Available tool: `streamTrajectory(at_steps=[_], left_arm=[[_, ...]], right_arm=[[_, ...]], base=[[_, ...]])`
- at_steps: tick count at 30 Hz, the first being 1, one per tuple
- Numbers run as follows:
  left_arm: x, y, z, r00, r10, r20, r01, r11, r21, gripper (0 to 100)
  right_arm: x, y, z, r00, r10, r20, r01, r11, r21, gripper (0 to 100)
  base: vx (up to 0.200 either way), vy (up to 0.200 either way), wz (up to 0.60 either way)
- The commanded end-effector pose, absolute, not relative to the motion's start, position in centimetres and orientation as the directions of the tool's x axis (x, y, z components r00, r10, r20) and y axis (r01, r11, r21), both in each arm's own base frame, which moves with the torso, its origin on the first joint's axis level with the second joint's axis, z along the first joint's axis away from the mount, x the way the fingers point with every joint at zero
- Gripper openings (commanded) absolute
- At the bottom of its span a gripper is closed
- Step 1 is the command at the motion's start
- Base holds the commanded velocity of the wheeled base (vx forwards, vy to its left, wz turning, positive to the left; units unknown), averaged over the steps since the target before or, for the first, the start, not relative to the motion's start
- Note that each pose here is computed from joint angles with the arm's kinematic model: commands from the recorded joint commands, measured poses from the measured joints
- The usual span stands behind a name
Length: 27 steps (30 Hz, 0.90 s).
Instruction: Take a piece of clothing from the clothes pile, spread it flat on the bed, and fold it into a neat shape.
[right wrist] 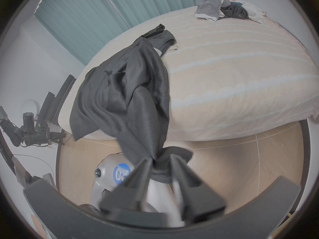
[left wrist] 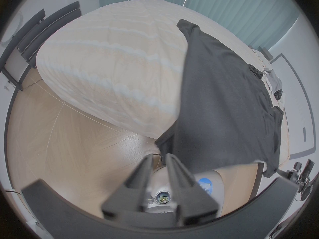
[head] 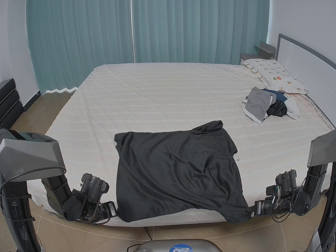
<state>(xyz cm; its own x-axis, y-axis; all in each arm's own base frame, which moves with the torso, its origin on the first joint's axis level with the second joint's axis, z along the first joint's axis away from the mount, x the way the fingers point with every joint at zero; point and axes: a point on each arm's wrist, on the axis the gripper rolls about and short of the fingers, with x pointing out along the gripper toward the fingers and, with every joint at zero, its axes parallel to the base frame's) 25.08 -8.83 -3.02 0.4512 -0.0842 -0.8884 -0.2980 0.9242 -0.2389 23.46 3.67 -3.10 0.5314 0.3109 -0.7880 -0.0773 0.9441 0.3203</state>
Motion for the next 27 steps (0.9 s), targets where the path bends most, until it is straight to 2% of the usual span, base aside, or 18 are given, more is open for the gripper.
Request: streamTrajectory(at_steps=[1, 5, 7, 10, 13, 15, 21, 27], left_arm=[[25.2, -8.9, -3.1, 0.452, -0.089, -0.888, -0.297, 0.923, -0.244, 100], [25.5, -8.9, -3.0, 0.462, -0.092, -0.882, -0.3, 0.92, -0.253, 100], [25.8, -8.7, -2.6, 0.478, -0.095, -0.873, -0.306, 0.914, -0.267, 100], [26.7, -8.2, -1.8, 0.516, -0.094, -0.851, -0.337, 0.891, -0.303, 100], [27.4, -8.0, -1.5, 0.54, -0.112, -0.834, -0.354, 0.869, -0.347, 100], [27.8, -7.7, -1.2, 0.556, -0.153, -0.817, -0.349, 0.849, -0.397, 100], [28.6, -7.0, -0.7, 0.603, -0.183, -0.776, -0.371, 0.797, -0.476, 100], [28.9, -7.0, -0.4, 0.623, -0.188, -0.76, -0.375, 0.781, -0.5, 100]], right_arm=[[23.4, 3.8, -4.0, 0.508, 0.308, -0.805, -0.07, 0.946, 0.317, 100], [23.8, 3.6, -3.4, 0.55, 0.31, -0.776, -0.07, 0.942, 0.327, 100], [24.4, 3.1, -2.0, 0.623, 0.309, -0.719, -0.071, 0.937, 0.341, 100], [25.0, 2.8, -1.0, 0.672, 0.308, -0.674, -0.031, 0.92, 0.39, 100], [26.2, 2.7, -0.1, 0.721, 0.307, -0.622, 0.02, 0.887, 0.461, 100], [27.5, 2.6, 0.2, 0.753, 0.301, -0.585, 0.076, 0.843, 0.532, 100], [29.1, 2.4, 0.2, 0.777, 0.291, -0.559, 0.172, 0.756, 0.632, 100], [29.2, 2.3, -0.2, 0.768, 0.3, -0.565, 0.186, 0.741, 0.645, 100]], base=[[0.0, 0.0, 0.0], [0.0, 0.0, 0.0], [0.0, 0.0, 0.0], [0.0, 0.0, 0.0], [0.0, 0.0, 0.0], [0.0, 0.0, 0.0], [0.0, 0.0, 0.0], [0.0, 0.0, 0.0]])
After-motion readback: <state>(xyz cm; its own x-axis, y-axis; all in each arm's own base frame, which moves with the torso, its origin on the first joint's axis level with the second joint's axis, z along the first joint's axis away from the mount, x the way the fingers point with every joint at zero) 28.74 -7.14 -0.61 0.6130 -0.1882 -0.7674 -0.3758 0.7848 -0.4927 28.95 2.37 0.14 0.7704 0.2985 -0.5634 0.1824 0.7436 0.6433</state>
